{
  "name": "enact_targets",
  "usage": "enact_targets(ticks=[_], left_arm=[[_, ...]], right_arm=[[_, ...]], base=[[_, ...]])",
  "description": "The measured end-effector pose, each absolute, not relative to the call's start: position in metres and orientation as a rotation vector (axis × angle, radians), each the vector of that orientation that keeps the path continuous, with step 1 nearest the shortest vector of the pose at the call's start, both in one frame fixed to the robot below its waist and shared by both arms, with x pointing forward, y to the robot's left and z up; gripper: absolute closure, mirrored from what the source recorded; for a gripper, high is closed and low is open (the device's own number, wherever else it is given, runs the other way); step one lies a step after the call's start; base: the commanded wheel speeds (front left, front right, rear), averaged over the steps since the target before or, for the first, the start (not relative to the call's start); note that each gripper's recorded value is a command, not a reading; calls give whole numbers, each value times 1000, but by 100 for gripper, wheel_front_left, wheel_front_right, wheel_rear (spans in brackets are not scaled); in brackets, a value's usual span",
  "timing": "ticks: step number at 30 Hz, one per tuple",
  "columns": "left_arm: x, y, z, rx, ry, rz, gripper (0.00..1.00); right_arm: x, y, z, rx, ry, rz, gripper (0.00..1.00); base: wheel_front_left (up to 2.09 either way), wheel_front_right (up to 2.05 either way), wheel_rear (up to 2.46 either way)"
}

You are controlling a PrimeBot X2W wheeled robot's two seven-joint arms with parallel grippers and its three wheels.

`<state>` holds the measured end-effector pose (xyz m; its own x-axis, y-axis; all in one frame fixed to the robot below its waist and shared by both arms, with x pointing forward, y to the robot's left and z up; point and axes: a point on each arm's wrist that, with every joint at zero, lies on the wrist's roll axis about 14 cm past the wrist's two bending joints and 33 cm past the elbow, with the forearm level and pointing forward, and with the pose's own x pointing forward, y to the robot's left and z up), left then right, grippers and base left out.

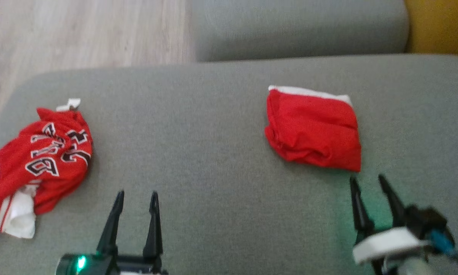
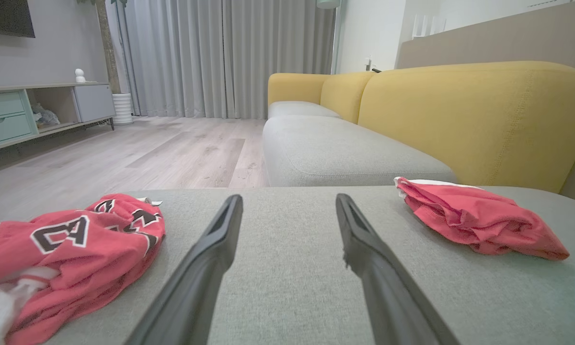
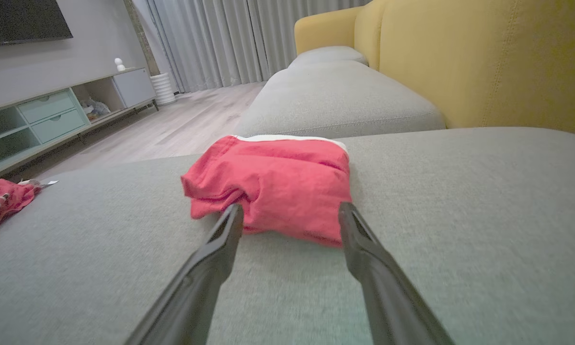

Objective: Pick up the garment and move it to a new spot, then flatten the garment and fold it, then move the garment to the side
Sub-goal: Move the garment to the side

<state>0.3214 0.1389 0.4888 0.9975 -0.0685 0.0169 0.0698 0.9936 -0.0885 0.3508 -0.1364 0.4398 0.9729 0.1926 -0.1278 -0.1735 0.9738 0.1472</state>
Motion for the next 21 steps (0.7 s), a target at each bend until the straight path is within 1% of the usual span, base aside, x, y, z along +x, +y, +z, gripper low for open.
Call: enact_targets(ticks=[5, 8, 11, 13, 16, 20, 21], left_arm=[[353, 129, 501, -96, -54, -102, 0], [368, 124, 499, -99, -50, -114, 0], [374, 119, 486, -102, -13, -125, 0], [378, 118, 480, -103, 2, -128, 0], [383, 117, 477, -101, 10, -130, 0], [387, 117, 473, -100, 19, -126, 0], [387, 117, 472, -100, 23, -126, 0]], right_arm=[[405, -143, 445, 154, 121, 156, 0], [437, -144, 440, 162, 157, 151, 0], [459, -151, 426, 200, 228, 126, 0], [467, -157, 412, 214, 287, 104, 0], [471, -167, 389, 230, 380, 66, 0], [465, -160, 365, 233, 481, 79, 0], [466, -157, 365, 241, 481, 87, 40]], base=[[0, 0, 0], [0, 0, 0], [0, 0, 0], [0, 0, 0], [0, 0, 0], [0, 0, 0], [0, 0, 0]])
